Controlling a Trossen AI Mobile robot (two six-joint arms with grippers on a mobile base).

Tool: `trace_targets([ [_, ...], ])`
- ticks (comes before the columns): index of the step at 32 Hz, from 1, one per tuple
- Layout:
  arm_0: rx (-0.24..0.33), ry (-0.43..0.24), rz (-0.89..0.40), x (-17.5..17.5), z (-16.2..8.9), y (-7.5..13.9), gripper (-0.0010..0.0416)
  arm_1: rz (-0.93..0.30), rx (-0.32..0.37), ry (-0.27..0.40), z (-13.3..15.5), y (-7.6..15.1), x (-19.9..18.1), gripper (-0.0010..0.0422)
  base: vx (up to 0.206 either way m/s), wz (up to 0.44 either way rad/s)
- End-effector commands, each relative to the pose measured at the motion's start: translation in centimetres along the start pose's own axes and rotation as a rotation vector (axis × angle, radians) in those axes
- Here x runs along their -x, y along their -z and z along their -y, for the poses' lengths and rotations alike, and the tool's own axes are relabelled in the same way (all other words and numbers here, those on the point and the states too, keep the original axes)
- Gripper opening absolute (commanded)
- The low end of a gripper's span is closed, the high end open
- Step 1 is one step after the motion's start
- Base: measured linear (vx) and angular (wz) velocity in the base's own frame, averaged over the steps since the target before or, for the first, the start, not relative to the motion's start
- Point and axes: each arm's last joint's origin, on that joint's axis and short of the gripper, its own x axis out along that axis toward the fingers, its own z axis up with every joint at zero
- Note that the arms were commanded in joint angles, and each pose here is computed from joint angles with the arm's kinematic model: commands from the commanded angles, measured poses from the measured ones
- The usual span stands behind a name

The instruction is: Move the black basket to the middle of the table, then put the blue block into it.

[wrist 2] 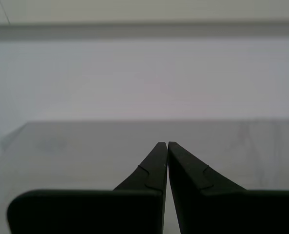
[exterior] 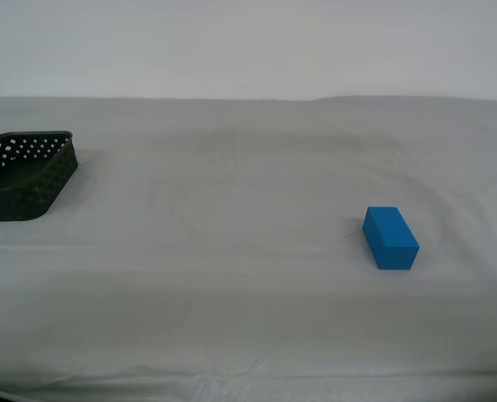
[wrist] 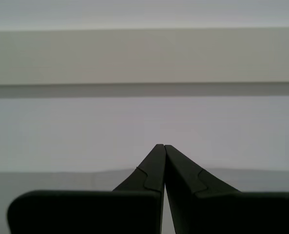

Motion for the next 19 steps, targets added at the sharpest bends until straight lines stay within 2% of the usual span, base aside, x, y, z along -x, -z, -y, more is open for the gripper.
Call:
trace_targets([
  [1,-0.002,0.001,-0.083,0.0,0.0,0.8,0.0000,-0.145,-0.096,-0.044,-0.8,0.8,0.1,0.0000,0.000,0.000],
  [2,-0.002,0.001,-0.102,0.0,0.0,1.0,0.0000,-0.160,-0.109,-0.056,-1.1,1.0,0.2,0.0000,0.000,0.000],
  [6,-0.002,0.001,-0.125,0.1,0.0,1.2,0.0001,-0.201,-0.080,-0.099,-2.9,1.5,0.4,0.0000,0.000,0.000],
  [10,-0.003,0.001,-0.124,0.1,0.0,1.2,0.0001,-0.227,-0.025,-0.091,-5.0,2.0,0.8,0.0000,0.000,0.000],
  [15,-0.003,0.002,-0.124,0.1,0.0,1.2,0.0001,-0.368,0.046,-0.139,-6.8,3.7,1.4,0.0000,0.000,0.000],
  [19,-0.031,0.003,-0.124,0.1,0.0,1.2,0.0000,-0.516,0.080,-0.118,-7.2,5.8,0.2,0.0000,0.000,0.000],
])
